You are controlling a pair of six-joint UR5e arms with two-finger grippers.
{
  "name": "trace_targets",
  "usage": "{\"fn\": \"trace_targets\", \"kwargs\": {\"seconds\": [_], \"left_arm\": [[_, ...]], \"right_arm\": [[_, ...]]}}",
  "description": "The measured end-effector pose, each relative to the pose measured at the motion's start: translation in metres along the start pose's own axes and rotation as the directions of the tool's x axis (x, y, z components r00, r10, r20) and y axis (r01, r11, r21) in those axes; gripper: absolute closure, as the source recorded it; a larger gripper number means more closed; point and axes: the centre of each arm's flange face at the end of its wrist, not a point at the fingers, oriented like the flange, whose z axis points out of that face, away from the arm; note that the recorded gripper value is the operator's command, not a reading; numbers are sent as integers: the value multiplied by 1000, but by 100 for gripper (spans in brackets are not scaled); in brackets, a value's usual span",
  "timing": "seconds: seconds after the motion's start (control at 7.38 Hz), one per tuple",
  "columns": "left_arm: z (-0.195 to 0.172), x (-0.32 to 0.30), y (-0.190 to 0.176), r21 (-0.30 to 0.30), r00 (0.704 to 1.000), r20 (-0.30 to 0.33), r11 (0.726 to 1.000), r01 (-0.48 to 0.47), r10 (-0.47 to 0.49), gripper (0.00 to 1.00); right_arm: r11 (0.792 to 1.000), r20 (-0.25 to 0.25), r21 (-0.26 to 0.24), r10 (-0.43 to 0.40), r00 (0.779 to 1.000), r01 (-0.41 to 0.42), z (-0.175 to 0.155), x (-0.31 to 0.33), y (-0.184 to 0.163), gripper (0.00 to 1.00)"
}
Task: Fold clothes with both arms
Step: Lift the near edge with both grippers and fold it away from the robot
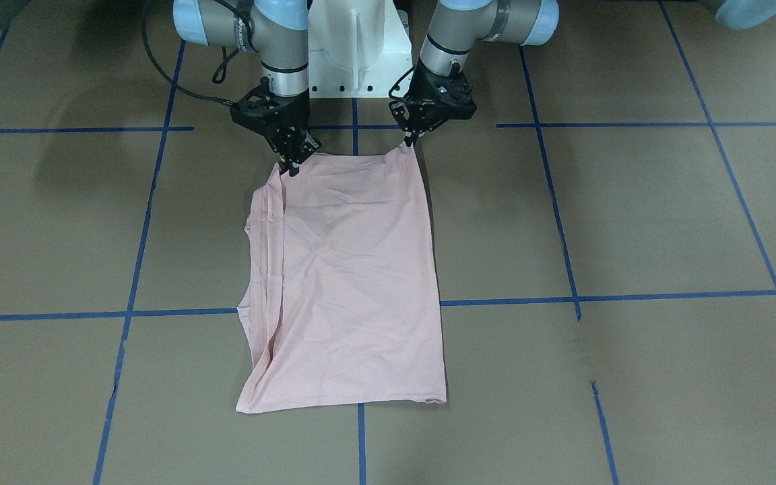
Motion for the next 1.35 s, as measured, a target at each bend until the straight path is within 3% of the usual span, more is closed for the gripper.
{"fn": "trace_targets", "kwargs": {"seconds": [0.41, 0.68, 1.35], "left_arm": [[-116, 15, 14, -82, 1000, -10, 997, -4, 3, 100], [-157, 12, 18, -107, 1000, -16, 994, -5, 4, 100], [-106, 22, -4, -68, 997, 57, 997, -45, 49, 100]], "right_arm": [[999, 17, -43, -18, 1000, 19, -114, 11, -6, 100], [996, 20, -74, -39, 999, 40, -158, 23, -1, 100], [995, -16, -31, -92, 996, 92, -125, 11, 2, 100]]}}
